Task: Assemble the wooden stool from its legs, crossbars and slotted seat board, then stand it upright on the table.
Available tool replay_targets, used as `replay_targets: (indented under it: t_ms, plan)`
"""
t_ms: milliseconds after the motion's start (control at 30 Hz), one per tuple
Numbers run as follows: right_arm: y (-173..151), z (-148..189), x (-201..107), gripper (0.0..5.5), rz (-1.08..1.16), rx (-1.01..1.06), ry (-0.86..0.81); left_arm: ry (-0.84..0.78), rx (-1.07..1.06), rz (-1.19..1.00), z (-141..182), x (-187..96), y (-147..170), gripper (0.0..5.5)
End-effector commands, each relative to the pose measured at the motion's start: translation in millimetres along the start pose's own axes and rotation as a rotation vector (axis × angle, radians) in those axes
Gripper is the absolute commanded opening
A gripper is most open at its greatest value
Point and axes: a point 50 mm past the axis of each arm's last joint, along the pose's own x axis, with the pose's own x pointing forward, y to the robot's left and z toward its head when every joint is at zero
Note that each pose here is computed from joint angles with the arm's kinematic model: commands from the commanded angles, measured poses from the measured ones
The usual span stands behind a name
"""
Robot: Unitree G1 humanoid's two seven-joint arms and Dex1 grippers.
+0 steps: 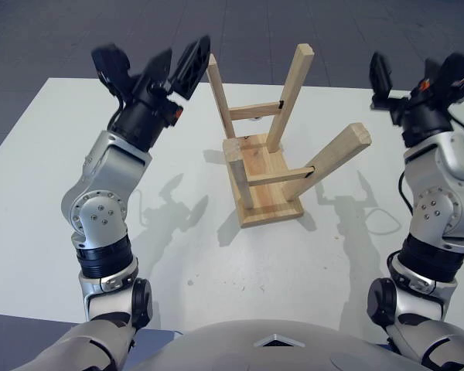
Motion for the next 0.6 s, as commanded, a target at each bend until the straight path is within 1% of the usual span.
replay_targets:
  t_ms: [33,67,133,233,300,333,400,467,500,600]
  plan:
    - [38.3,25.5,-3.0,5.35,0.216,0.149,-0.132,-0.021,0.036,-0.185,10.8,15.0,-48.6,5.40]
    - [48.5,26.0,-7.3,5.35,0.262,0.203,-0.130,-0.012,0.037,-0.213,9.8,12.5,-56.0,5.40]
    - [64.1,23.9,-19.3,5.35,0.349,0.222,-0.099,0.005,0.026,-0.248,9.1,7.1,-65.6,5.40]
    - [71.1,3.1,-41.2,5.35,0.367,0.191,0.026,0.068,-0.003,-0.220,-0.4,-3.7,-60.6,5.40]
    - [63.7,-16.6,-52.8,5.35,0.308,0.189,0.127,0.141,-0.028,-0.154,-19.3,-11.5,-51.2,5.40]
    - [58.0,-29.0,-58.2,5.35,0.267,0.165,0.188,0.203,-0.032,-0.107,-36.0,-15.3,-45.2,5.40]
    - [55.7,-41.7,-64.9,5.35,0.229,0.159,0.228,0.309,-0.031,-0.057,-65.2,-23.1,-38.9,5.40]
    - [63.1,-34.6,-61.7,5.35,0.253,0.207,0.162,0.321,-0.051,-0.041,-75.2,-24.9,-38.6,5.40]
    - [65.6,-28.9,-58.8,5.35,0.260,0.239,0.120,0.307,-0.058,-0.051,-73.9,-23.4,-39.7,5.40]
    - [64.5,-10.0,-46.5,5.35,0.252,0.339,0.004,0.276,0.010,-0.076,-62.6,-14.1,-33.1,5.40]
